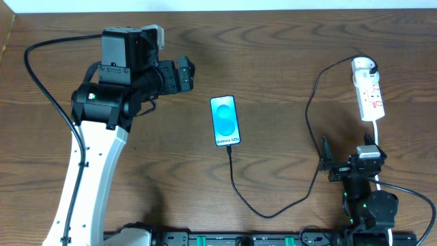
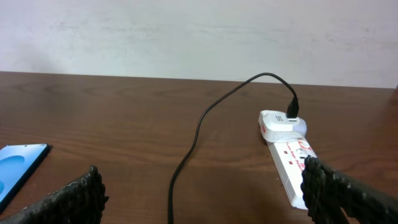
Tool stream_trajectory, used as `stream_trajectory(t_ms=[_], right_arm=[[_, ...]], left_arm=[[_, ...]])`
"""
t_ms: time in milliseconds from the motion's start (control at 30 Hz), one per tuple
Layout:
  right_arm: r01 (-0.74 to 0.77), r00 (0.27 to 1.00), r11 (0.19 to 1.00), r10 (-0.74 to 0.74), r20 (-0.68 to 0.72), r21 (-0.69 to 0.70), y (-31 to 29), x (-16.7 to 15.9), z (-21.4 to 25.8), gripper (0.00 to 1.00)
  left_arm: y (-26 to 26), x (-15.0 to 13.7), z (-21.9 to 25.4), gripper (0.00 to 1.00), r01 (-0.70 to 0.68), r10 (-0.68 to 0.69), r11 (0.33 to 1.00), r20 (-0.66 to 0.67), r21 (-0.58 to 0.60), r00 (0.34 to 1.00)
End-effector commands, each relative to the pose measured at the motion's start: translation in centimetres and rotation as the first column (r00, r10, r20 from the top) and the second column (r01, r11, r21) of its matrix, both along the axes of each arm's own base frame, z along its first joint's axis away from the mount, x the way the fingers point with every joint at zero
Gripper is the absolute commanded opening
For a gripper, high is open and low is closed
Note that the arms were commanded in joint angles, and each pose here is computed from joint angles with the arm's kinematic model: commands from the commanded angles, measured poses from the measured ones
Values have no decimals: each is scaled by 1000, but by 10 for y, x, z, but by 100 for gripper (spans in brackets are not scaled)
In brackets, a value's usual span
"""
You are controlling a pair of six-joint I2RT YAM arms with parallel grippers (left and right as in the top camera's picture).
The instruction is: Plug charger to phone and switch on socket
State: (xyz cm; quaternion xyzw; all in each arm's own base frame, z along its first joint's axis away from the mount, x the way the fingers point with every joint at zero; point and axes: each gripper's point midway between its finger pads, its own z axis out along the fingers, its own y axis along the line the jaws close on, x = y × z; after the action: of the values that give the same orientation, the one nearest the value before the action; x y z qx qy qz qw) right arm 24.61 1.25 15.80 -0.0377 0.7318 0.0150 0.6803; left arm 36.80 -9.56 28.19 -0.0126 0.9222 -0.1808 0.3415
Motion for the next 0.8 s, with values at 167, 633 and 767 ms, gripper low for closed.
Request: stream_trajectory(t_ms=[167,633,767], right_arm=[[-1,1000,1000,1,4,-8,1,0,0,99],[-1,1000,1000,1,4,-8,1,0,0,99],[-1,1000,1000,1,4,-8,1,0,0,99]], left_arm=[[2,-1,5,99,1,-1,1000,17,14,1000],[20,-12,-10,98,-55,60,995,-51,87,997],[25,-13,-9,99,-75,78,992,-33,105,996]])
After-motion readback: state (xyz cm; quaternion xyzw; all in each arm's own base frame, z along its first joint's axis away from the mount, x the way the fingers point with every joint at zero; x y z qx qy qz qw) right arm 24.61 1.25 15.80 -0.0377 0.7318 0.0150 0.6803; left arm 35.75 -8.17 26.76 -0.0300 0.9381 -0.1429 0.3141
